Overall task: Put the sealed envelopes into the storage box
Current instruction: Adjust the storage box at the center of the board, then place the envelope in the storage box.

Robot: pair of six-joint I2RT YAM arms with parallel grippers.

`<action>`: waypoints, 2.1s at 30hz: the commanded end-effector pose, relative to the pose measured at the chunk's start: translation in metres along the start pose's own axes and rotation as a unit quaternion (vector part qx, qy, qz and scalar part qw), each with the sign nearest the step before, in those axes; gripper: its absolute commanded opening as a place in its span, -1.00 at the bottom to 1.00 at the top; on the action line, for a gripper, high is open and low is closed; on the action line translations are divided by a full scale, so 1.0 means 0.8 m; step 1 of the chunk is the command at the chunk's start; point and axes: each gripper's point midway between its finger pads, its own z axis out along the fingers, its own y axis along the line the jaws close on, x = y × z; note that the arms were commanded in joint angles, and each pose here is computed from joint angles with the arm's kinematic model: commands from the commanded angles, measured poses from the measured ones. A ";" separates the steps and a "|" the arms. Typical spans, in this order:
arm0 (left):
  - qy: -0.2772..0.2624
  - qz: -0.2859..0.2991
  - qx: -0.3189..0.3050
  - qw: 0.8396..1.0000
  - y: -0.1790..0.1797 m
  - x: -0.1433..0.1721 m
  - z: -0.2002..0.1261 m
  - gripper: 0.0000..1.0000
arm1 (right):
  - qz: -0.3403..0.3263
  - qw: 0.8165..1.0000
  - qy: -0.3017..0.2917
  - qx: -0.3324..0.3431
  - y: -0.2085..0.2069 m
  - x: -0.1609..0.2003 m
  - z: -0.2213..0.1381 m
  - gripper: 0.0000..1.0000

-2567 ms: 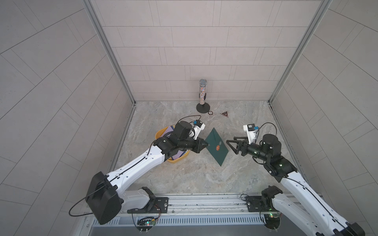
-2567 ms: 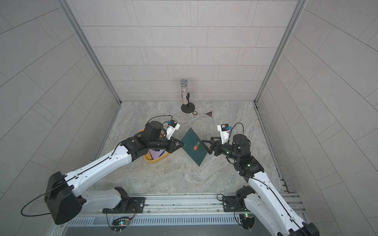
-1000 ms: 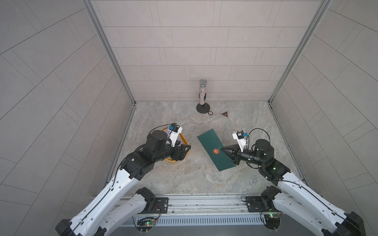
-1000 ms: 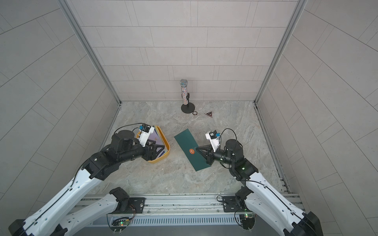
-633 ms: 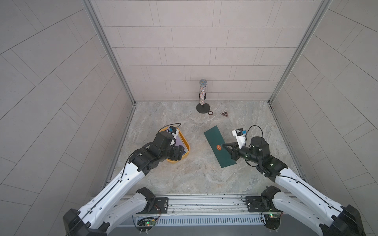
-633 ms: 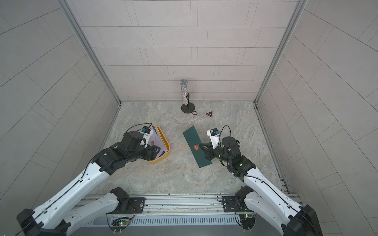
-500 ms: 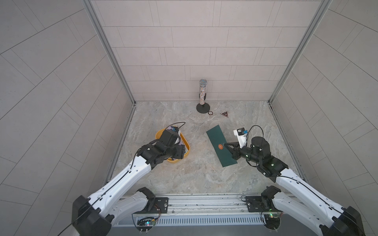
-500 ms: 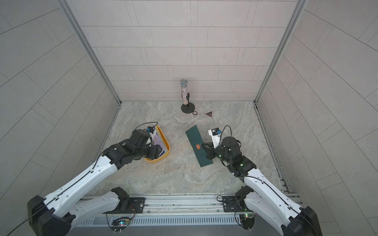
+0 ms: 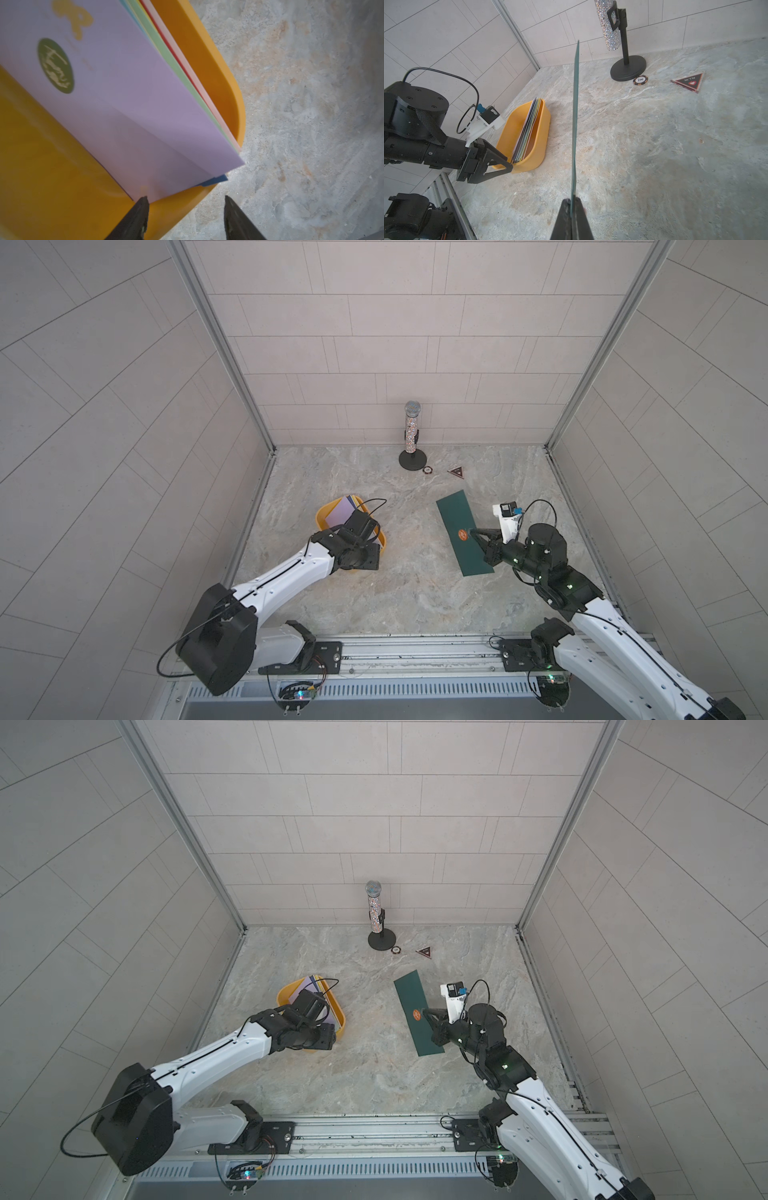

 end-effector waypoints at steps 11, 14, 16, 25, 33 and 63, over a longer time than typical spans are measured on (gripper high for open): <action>0.001 -0.042 0.192 0.980 -0.124 -0.028 0.018 0.22 | 0.007 1.000 -0.001 0.005 -0.005 -0.002 -0.005 -1.00; -0.009 -0.034 0.221 0.975 -0.167 -0.039 0.018 0.23 | 0.007 1.000 0.000 0.010 -0.008 -0.005 -0.006 -1.00; -0.015 -0.027 0.248 0.968 -0.197 -0.048 0.014 0.24 | 0.007 1.000 0.001 0.014 -0.011 -0.007 -0.006 -1.00; -0.049 0.027 0.229 0.972 -0.209 -0.071 -0.020 0.29 | -0.018 1.000 0.010 0.001 -0.004 -0.043 -0.002 -1.00; -0.187 -0.018 0.052 0.981 -0.056 -0.085 -0.119 0.33 | -0.079 0.986 0.098 -0.111 0.067 -0.082 0.047 -1.00; -0.336 -0.023 -0.033 0.941 0.075 -0.027 -0.244 0.42 | -0.233 0.855 0.401 -0.232 0.151 0.050 0.248 -1.00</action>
